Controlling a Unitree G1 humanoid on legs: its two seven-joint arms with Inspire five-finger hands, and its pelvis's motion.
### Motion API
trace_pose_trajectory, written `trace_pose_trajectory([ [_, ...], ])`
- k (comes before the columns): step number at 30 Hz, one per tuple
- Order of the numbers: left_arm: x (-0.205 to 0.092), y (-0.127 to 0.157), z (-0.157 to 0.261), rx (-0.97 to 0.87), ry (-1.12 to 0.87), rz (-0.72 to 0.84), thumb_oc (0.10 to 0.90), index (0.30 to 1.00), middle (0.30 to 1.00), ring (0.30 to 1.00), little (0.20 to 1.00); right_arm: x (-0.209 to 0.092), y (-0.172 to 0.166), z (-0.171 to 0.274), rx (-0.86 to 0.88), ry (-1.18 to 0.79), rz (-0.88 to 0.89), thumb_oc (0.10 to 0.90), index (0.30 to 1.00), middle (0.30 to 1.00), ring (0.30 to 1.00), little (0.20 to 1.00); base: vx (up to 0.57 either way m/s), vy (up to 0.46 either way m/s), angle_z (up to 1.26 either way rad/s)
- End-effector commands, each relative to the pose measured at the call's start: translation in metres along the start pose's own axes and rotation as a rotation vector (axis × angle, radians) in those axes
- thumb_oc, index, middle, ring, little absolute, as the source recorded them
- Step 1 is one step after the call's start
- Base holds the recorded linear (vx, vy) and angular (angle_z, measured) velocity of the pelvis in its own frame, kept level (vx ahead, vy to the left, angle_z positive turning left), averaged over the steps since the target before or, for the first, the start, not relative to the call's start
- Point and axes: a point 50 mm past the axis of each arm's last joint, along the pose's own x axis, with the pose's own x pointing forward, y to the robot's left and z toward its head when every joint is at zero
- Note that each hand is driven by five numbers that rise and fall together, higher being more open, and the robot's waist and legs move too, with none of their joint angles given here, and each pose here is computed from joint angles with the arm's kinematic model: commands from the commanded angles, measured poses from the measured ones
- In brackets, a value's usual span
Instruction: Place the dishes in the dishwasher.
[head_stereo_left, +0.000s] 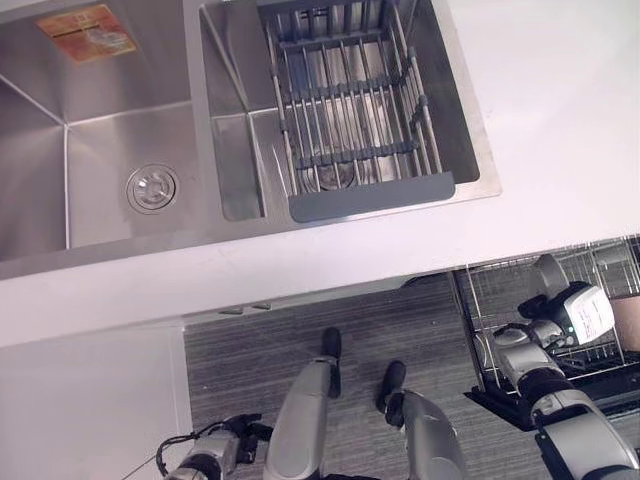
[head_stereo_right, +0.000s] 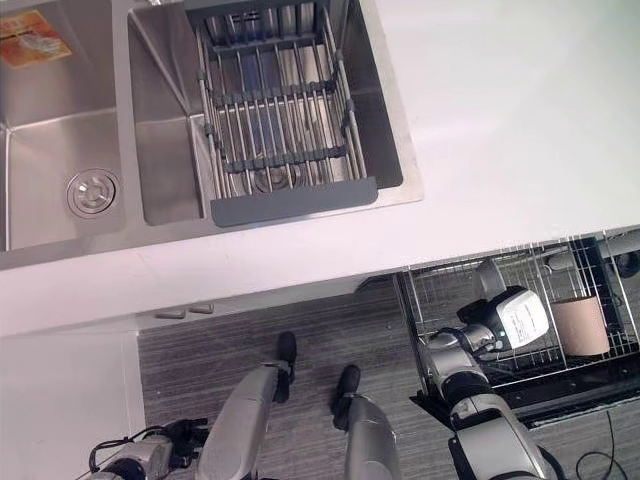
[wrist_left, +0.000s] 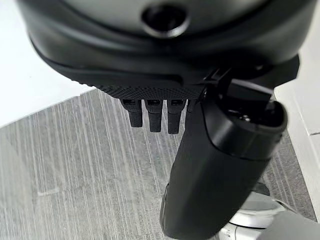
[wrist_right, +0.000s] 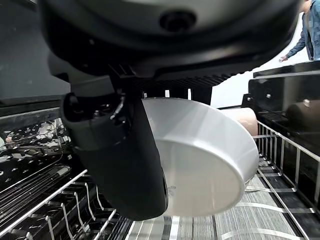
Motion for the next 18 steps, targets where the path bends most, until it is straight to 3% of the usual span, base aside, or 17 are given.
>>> trace_pose_trajectory([
  [1, 0.001, -0.008, -0.033, -0.006, 0.108, -0.007, 0.800, 0.900, 0.900, 0.900, 0.900, 0.030, -0.033, -0.006, -0.030, -0.023, -0.261, 0.400, 0.300, 0.300, 0.300, 0.300, -0.04, 0.033, -0.10],
  [18, 0.001, -0.024, -0.007, 0.003, 0.041, -0.064, 0.800, 0.900, 0.900, 0.900, 0.900, 0.034, -0.041, 0.032, -0.027, -0.167, -0.398, 0.400, 0.300, 0.300, 0.300, 0.300, -0.02, 0.018, -0.03],
])
